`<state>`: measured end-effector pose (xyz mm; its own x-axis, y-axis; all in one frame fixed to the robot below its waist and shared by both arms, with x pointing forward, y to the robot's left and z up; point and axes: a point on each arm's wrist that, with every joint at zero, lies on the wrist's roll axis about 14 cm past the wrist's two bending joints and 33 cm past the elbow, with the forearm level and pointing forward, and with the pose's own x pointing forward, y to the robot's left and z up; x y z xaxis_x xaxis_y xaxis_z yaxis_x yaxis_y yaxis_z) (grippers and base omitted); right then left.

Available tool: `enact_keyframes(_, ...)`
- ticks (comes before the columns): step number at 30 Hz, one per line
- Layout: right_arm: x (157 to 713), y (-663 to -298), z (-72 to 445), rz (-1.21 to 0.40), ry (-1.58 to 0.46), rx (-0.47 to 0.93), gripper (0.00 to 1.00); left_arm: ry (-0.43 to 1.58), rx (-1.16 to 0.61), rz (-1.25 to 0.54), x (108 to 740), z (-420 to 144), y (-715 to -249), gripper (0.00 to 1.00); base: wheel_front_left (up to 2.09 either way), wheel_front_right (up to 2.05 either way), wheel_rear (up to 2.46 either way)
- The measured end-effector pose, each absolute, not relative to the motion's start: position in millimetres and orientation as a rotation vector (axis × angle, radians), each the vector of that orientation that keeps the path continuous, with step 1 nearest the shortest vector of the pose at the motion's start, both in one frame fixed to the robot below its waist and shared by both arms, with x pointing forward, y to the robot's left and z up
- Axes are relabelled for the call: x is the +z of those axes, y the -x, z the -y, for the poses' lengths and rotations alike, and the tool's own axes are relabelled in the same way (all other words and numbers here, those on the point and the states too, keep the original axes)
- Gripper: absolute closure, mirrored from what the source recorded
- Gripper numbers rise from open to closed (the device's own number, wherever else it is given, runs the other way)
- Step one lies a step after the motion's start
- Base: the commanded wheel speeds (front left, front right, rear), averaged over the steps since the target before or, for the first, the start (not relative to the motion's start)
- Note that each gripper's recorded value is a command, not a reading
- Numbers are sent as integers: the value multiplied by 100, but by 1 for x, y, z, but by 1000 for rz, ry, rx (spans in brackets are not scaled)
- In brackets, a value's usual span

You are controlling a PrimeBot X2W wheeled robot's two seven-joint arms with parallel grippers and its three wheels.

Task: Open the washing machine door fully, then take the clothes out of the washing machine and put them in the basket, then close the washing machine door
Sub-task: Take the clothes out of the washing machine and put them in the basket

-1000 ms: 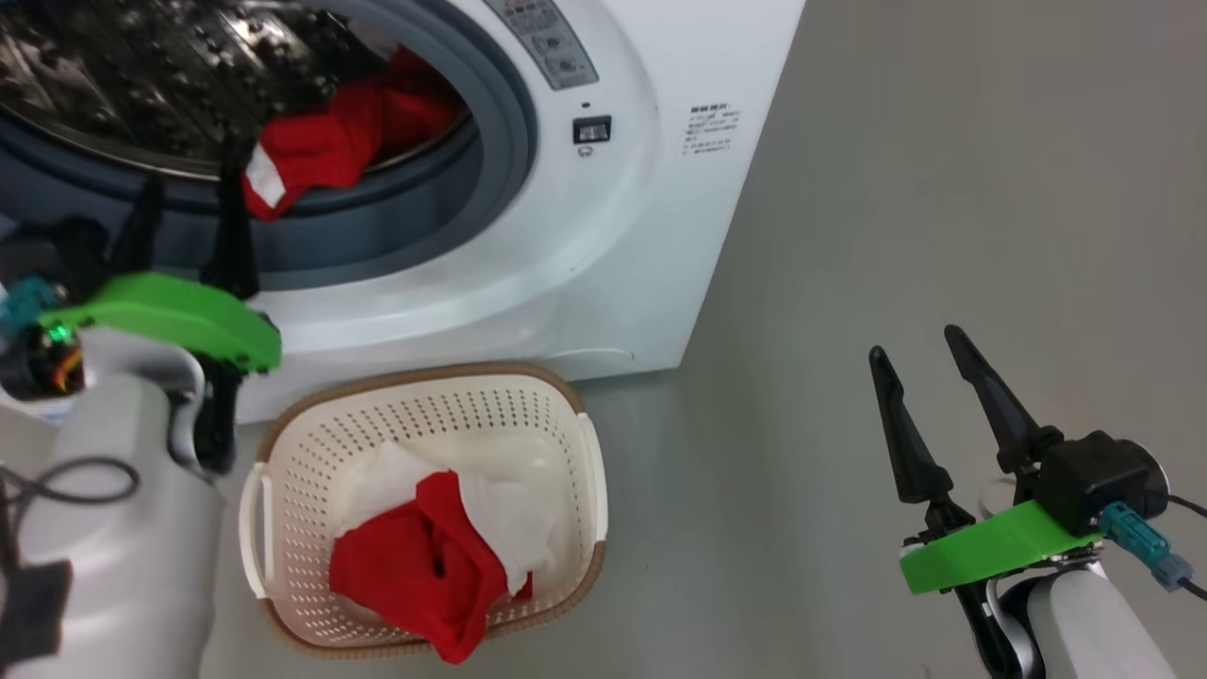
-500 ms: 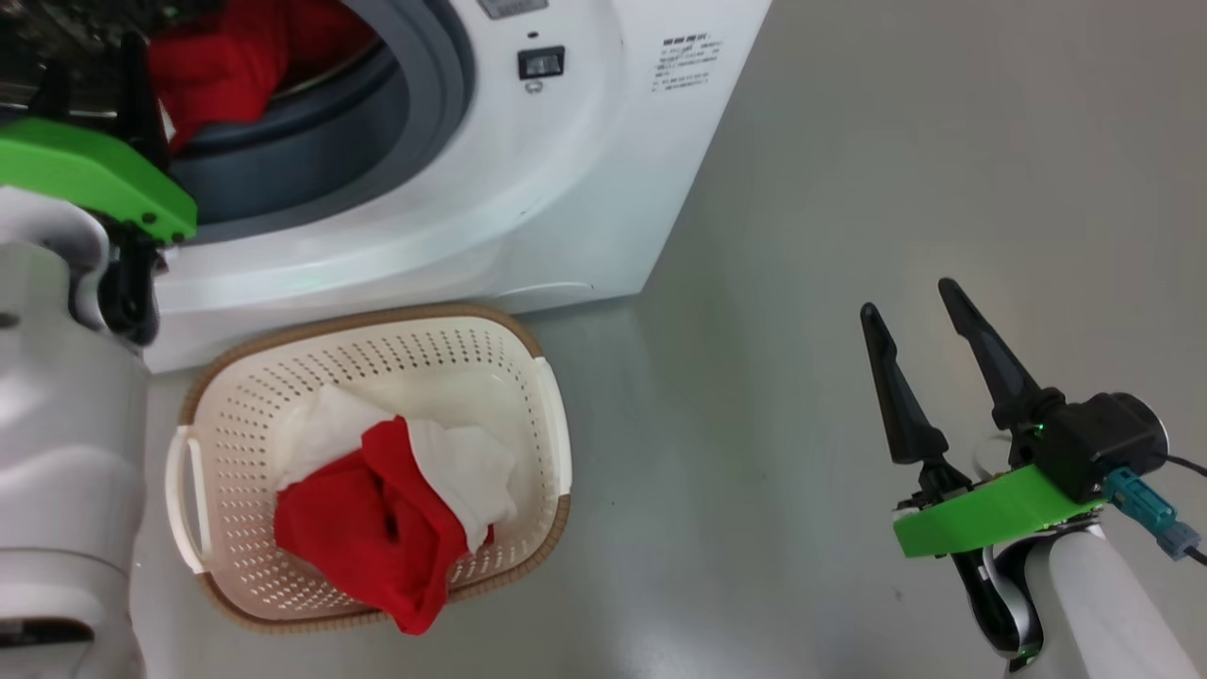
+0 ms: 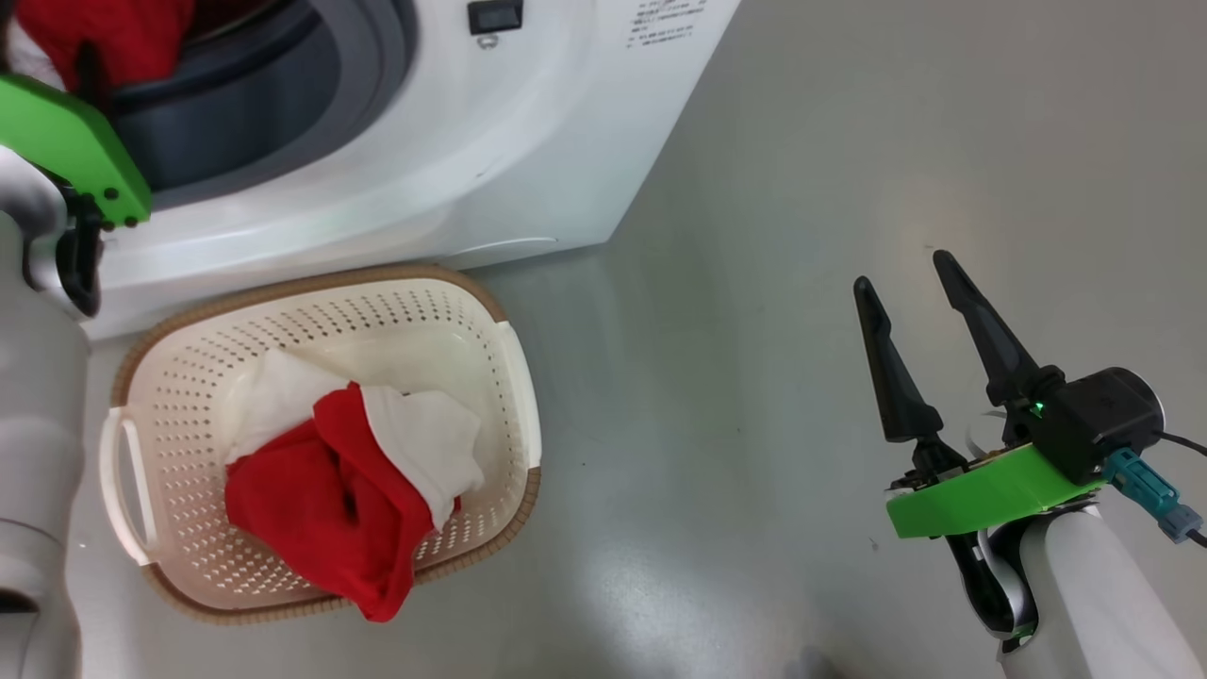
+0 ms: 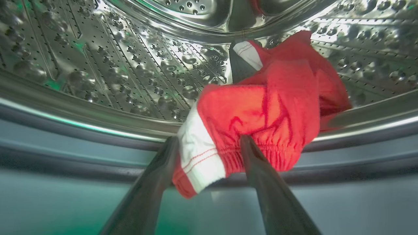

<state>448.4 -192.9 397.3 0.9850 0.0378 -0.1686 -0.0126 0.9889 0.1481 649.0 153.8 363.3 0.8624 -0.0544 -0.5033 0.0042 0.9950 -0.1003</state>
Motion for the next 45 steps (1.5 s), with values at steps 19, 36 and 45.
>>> enact_keyframes(19, 397, -455, 188, -166, -166, 31, 0, -96, -42, -489, 364, -164, -655, 100, 0, 0, 0)
enact_keyframes(36, 433, -452, 179, -86, -179, 56, 0, 3, -64, -243, 425, -163, -633, 100, 0, 0, 0)
enact_keyframes(45, 449, -438, 174, -59, -194, 66, 0, 53, -74, -68, 473, -162, -600, 100, 0, 0, 0)
